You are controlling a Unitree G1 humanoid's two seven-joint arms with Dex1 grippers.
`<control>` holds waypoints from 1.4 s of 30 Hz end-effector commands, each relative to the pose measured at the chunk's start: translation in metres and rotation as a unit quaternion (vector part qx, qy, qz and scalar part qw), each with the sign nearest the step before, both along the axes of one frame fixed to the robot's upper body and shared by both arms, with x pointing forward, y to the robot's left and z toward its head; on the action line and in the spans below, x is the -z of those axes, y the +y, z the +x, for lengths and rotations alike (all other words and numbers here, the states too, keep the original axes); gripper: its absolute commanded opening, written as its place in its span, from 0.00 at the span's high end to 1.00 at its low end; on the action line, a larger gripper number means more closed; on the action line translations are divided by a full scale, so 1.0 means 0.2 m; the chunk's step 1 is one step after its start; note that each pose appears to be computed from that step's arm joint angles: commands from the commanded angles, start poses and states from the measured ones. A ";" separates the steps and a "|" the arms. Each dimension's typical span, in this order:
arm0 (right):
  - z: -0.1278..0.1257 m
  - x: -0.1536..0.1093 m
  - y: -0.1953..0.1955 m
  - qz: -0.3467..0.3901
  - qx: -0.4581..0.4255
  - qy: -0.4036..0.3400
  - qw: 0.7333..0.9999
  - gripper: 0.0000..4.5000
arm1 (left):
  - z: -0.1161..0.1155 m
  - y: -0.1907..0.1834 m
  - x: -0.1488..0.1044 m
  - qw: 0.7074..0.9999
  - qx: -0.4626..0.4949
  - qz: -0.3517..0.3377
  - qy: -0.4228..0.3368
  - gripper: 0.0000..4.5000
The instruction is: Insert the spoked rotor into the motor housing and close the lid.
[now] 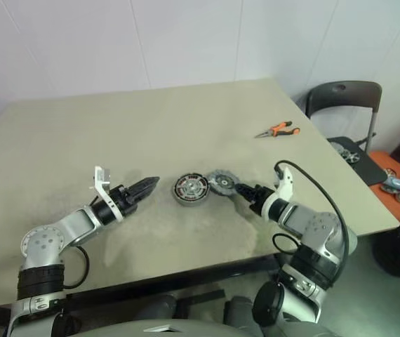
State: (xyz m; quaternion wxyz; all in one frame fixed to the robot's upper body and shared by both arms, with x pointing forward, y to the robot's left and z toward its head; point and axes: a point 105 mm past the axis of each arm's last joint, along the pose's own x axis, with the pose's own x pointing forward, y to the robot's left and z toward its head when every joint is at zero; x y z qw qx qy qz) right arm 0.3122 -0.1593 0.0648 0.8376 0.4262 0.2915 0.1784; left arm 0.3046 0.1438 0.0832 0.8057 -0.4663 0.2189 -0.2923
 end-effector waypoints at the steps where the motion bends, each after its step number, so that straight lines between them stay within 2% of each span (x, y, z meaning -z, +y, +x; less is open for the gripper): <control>1: 0.00 -0.02 0.03 0.016 -0.017 0.003 1.000 0.36 | 0.01 0.00 -0.06 1.000 0.000 0.000 -0.027 0.46; 2: 0.00 -0.01 0.04 0.017 -0.021 0.009 1.000 0.29 | 0.01 0.00 -0.06 1.000 0.000 0.000 -0.026 0.46; 8: -0.01 0.03 0.06 0.019 -0.020 0.023 0.999 0.29 | 0.01 0.01 -0.06 1.000 -0.001 0.001 -0.026 0.46; 18: 0.07 0.02 0.17 0.027 -0.024 0.002 0.999 0.29 | 0.01 -0.01 -0.06 1.000 0.002 -0.002 -0.027 0.46; 24: 0.12 -0.01 0.23 0.013 -0.033 -0.025 0.999 0.29 | 0.01 -0.01 -0.06 1.000 0.003 -0.001 -0.027 0.46; 26: 0.13 -0.02 0.24 -0.014 -0.042 -0.044 0.998 0.29 | 0.01 0.00 -0.06 1.000 0.001 -0.001 -0.027 0.46; 29: 0.12 -0.05 0.25 -0.032 -0.055 -0.068 0.996 0.42 | 0.01 0.00 -0.06 1.000 0.000 -0.001 -0.027 0.46; 33: 0.09 -0.09 0.27 -0.081 -0.095 -0.108 0.986 0.72 | 0.01 0.00 -0.05 1.000 -0.002 -0.001 -0.025 0.46; 36: 0.06 -0.15 0.30 -0.123 -0.133 -0.150 0.972 0.72 | 0.01 0.00 -0.05 1.000 0.000 -0.001 -0.024 0.46; 38: 0.04 -0.18 0.32 -0.180 -0.167 -0.190 0.951 0.72 | 0.01 0.00 -0.05 1.000 0.001 -0.002 -0.024 0.46; 42: 0.06 -0.25 0.35 -0.249 -0.192 -0.247 0.917 0.72 | 0.01 -0.01 -0.05 1.000 0.003 -0.002 -0.024 0.46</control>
